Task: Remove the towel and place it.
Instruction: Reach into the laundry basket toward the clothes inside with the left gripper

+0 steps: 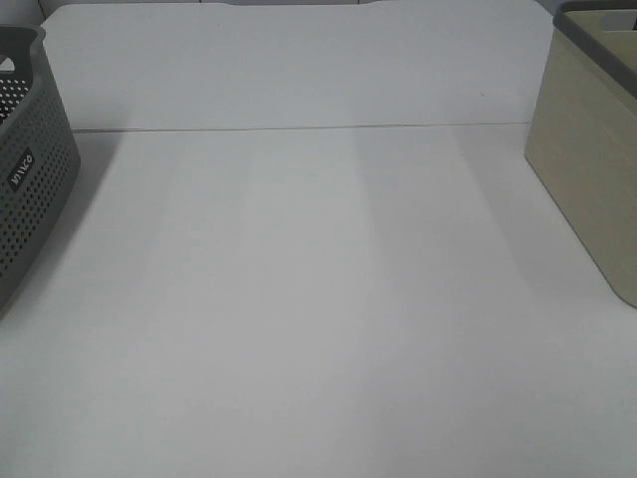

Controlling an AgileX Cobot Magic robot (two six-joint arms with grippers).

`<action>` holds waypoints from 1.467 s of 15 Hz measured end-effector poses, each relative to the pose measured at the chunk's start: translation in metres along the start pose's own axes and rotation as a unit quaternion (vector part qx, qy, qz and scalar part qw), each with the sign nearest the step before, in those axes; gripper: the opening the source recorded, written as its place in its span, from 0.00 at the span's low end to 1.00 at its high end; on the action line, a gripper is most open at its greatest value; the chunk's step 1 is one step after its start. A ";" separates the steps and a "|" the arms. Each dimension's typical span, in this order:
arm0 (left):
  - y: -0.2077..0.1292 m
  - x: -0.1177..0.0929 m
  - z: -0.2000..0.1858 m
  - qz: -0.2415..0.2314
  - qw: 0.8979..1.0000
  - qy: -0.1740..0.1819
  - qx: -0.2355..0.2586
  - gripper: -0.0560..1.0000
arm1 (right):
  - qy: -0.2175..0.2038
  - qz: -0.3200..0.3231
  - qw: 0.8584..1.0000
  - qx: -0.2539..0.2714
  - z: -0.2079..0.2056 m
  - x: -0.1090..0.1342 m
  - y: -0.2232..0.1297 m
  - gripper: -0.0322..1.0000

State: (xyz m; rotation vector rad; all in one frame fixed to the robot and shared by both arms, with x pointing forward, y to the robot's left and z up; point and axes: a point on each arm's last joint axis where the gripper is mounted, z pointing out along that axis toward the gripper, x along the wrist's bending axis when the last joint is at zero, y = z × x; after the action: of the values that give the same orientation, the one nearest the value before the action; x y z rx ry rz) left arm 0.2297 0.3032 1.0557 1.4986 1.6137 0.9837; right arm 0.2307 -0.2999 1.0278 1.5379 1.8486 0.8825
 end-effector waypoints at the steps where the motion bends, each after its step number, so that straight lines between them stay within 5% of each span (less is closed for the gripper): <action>1: 0.000 0.000 0.000 0.000 1.000 0.000 0.000 0.77 | 0.000 0.000 1.000 0.000 0.000 0.000 0.000 0.70; 22: 0.000 0.001 0.000 0.002 1.000 0.004 0.000 0.79 | 0.000 0.000 1.000 0.000 0.000 0.000 0.000 0.70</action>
State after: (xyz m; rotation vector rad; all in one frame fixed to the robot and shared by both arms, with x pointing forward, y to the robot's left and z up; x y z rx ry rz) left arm 0.2297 0.3038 1.0557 1.5001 1.6163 0.9922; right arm 0.2307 -0.2999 1.0278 1.5379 1.8486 0.8825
